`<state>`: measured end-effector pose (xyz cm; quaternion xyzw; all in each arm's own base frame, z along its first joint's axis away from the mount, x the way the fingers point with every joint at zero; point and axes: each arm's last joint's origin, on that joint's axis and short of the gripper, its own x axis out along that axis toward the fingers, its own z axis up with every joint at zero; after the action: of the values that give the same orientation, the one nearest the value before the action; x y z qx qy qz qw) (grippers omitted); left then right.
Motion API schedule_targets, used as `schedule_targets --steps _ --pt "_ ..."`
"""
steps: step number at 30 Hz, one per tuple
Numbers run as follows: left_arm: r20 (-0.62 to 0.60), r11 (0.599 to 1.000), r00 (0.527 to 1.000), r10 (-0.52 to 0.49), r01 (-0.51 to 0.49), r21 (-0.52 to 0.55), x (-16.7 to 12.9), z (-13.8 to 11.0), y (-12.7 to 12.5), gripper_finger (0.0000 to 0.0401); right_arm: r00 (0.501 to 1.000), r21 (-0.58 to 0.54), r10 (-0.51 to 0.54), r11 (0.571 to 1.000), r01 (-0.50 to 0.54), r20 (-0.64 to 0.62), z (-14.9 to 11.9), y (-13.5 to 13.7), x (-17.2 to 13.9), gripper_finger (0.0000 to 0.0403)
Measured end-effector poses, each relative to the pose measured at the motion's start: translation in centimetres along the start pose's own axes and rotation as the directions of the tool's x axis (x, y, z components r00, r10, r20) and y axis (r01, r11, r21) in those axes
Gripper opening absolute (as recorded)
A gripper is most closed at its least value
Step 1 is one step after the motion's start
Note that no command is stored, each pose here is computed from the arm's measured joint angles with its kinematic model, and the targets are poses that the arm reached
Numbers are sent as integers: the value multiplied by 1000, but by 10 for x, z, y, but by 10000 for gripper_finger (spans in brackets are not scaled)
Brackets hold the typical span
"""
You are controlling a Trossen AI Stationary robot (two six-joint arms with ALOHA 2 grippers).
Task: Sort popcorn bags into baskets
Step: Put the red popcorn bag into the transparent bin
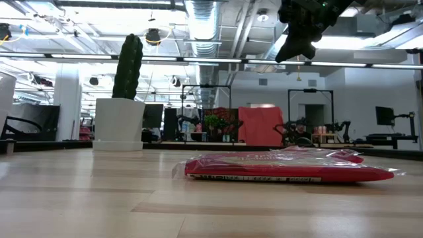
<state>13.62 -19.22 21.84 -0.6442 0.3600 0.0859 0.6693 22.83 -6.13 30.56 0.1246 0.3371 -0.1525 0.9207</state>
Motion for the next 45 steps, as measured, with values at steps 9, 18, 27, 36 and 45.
schedule_targets --steps 9,18,27,36,45 --pt "386 964 887 -251 265 17 -36 66 -39 289 982 138 -4 990 31 -189 -46 3 32 20" --pt "495 974 848 -192 101 205 -20 175 -58 289 932 309 24 946 96 -362 -107 21 49 27" --pt "420 929 876 -236 76 363 15 274 -44 289 909 373 4 913 167 -416 -139 46 47 17" --pt "317 908 918 -238 95 408 70 318 -32 289 907 409 7 894 183 -420 -153 67 40 27" --pt "214 868 972 -96 -24 495 107 349 -53 289 889 372 31 915 160 -458 -169 89 56 19"
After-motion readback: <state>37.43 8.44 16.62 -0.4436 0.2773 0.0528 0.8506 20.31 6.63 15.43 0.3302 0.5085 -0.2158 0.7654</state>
